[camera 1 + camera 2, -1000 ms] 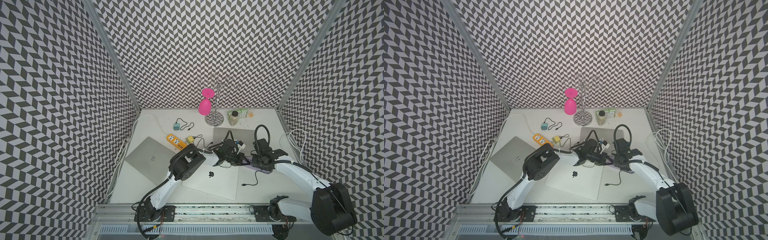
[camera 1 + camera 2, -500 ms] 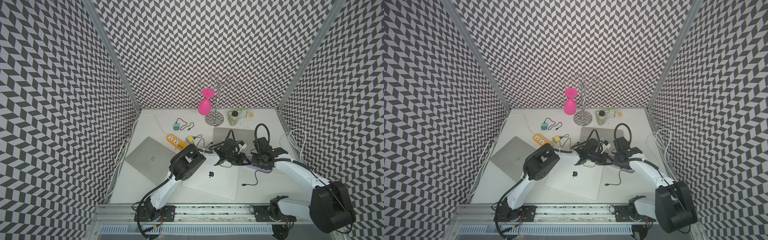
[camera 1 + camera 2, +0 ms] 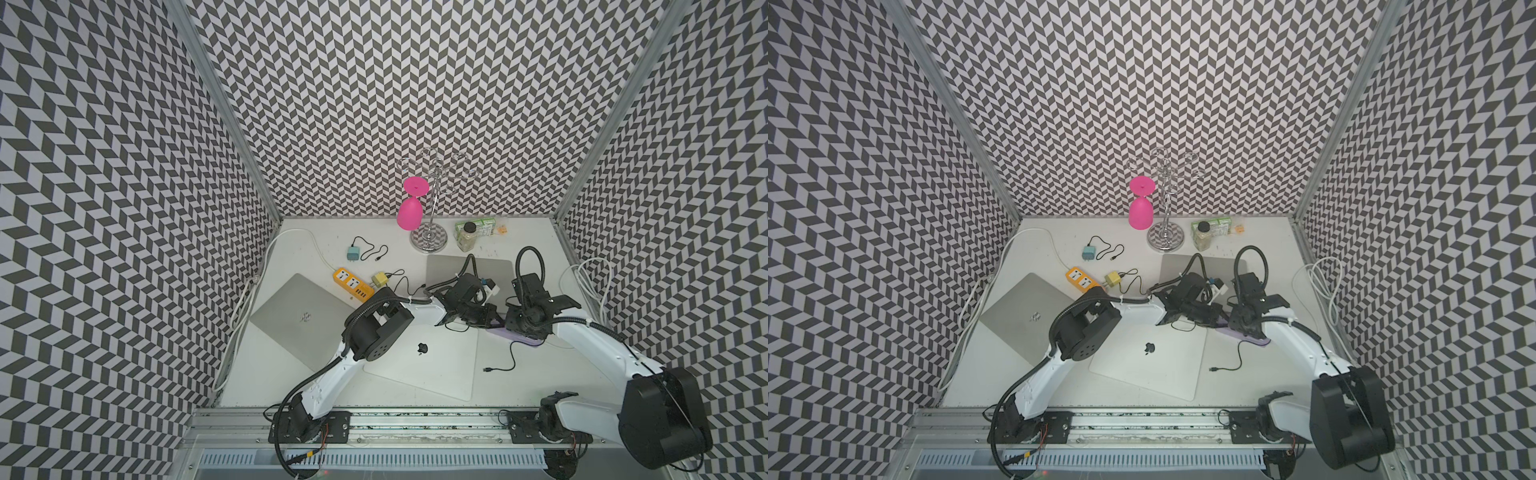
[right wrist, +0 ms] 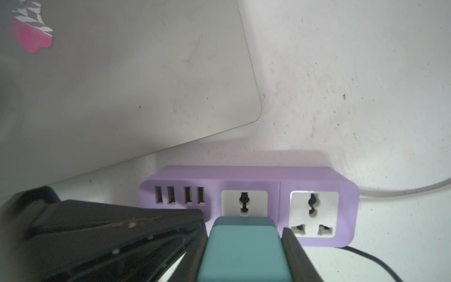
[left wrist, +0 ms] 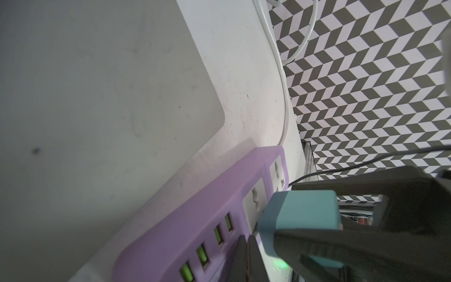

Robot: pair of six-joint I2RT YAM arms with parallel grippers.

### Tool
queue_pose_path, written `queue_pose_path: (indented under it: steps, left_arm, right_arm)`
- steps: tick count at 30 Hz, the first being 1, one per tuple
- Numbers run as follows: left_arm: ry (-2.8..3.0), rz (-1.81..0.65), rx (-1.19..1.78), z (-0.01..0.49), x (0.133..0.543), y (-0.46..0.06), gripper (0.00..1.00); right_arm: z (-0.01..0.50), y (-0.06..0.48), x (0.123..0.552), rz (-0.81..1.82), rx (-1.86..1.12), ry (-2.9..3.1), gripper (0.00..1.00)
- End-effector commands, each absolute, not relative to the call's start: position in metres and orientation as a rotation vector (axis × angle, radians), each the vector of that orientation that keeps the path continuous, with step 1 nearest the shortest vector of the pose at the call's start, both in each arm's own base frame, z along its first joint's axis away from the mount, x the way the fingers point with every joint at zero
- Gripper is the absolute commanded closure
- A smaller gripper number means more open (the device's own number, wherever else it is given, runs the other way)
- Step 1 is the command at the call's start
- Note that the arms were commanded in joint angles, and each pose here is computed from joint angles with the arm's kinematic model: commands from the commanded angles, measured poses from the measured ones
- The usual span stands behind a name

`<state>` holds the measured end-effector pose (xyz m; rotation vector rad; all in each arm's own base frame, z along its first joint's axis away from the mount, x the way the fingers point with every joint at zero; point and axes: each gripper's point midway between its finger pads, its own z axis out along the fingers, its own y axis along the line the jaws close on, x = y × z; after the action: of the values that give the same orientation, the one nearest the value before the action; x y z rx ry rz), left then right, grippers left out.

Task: Unplug the laptop charger
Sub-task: Remove the plug from the socket, then place the plug at the center of the board.

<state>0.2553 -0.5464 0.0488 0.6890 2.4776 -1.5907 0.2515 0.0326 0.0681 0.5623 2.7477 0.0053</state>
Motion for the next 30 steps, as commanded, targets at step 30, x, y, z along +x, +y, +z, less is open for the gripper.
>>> queue_pose_path:
  steps: [30]
  left_arm:
    - [2.498,-1.636,0.522,0.077,0.275,-0.522,1.0]
  right_arm:
    - [0.154,0.015,0.287,-0.007,0.552,2.466,0.73]
